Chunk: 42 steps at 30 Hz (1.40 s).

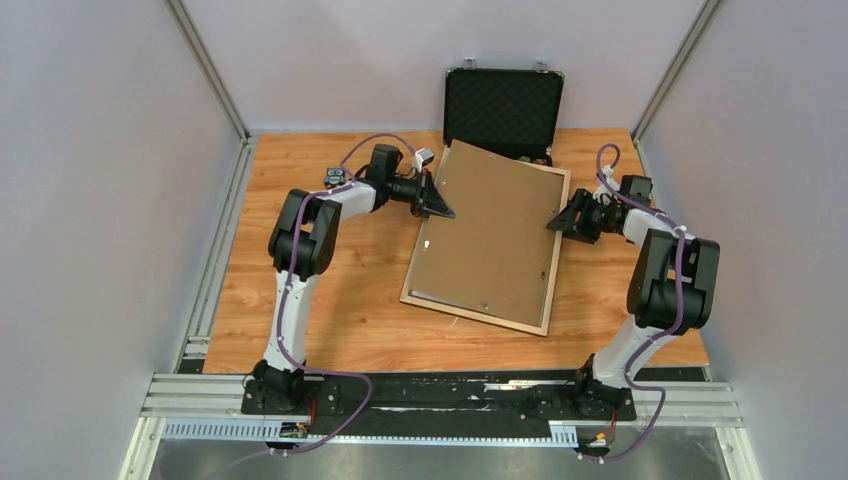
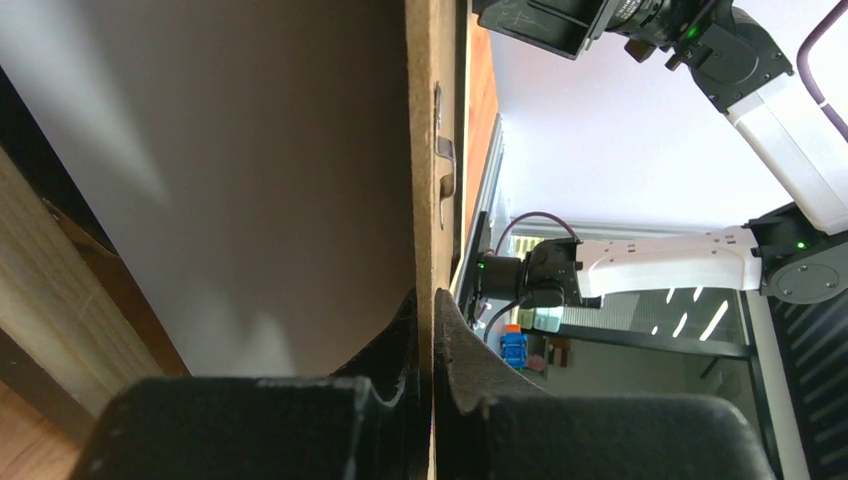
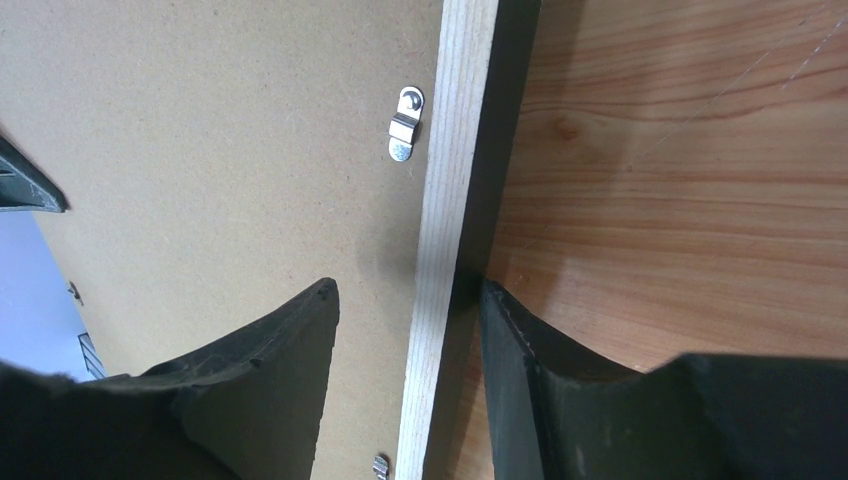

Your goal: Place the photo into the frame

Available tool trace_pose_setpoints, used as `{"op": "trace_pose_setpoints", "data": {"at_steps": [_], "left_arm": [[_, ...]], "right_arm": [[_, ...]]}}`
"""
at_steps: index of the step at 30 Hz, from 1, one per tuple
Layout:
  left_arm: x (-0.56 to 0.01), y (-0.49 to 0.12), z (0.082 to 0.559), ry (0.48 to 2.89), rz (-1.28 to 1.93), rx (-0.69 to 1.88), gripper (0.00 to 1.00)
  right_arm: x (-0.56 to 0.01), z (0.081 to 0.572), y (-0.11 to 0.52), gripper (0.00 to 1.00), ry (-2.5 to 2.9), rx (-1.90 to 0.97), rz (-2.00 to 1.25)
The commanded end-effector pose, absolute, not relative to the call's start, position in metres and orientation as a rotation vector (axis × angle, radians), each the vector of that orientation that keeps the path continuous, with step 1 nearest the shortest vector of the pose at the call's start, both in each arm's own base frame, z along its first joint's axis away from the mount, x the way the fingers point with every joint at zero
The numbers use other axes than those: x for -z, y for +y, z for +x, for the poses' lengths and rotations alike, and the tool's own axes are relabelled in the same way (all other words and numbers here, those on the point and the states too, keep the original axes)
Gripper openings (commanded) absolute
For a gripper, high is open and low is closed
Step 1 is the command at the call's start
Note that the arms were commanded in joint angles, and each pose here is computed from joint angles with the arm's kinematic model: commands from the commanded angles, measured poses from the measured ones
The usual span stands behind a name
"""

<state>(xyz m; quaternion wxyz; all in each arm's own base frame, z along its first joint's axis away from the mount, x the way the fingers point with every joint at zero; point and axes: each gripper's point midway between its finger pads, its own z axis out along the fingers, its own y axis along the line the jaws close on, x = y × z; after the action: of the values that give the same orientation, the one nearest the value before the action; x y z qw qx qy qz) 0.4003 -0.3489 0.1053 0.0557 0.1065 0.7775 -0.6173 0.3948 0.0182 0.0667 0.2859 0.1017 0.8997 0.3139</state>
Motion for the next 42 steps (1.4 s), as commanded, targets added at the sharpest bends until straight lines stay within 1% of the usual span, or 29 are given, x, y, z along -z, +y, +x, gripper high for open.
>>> {"op": "trace_pose_setpoints", "data": {"at_steps": [1,7,16,22,23,28,29,30,34,38,42], "left_arm": [[-0.101,-0.362,0.406,2.291,0.381,1.810,0.00],[-0.097,-0.360,0.405,2.308,0.357,1.783,0.02],[-0.088,-0.357,0.406,2.345,0.366,1.724,0.19],[-0.084,-0.355,0.406,2.380,0.373,1.686,0.36],[-0.084,-0.355,0.406,2.385,0.374,1.682,0.41],[-0.083,-0.353,0.406,2.403,0.387,1.654,0.56],[-0.084,-0.352,0.406,2.400,0.391,1.649,0.61],[-0.084,-0.352,0.406,2.405,0.392,1.636,0.63],[-0.083,-0.348,0.407,2.421,0.403,1.581,0.80],[-0.081,-0.343,0.408,2.443,0.413,1.504,0.91],[-0.081,-0.337,0.409,2.465,0.417,1.429,0.98]], "right_arm": [[-0.076,0.405,0.025,0.52,2.371,-0.882,0.236],[-0.075,0.404,0.025,0.52,2.375,-0.882,0.237],[-0.072,0.402,0.025,0.52,2.380,-0.881,0.239],[-0.072,0.402,0.025,0.52,2.382,-0.878,0.240],[-0.071,0.401,0.025,0.52,2.383,-0.878,0.239],[-0.069,0.400,0.026,0.52,2.387,-0.884,0.240],[-0.069,0.400,0.026,0.52,2.387,-0.884,0.240],[-0.069,0.400,0.027,0.52,2.389,-0.887,0.240],[-0.069,0.400,0.026,0.52,2.387,-0.881,0.239],[-0.070,0.401,0.026,0.52,2.385,-0.880,0.239],[-0.071,0.401,0.026,0.52,2.384,-0.879,0.238]]}}
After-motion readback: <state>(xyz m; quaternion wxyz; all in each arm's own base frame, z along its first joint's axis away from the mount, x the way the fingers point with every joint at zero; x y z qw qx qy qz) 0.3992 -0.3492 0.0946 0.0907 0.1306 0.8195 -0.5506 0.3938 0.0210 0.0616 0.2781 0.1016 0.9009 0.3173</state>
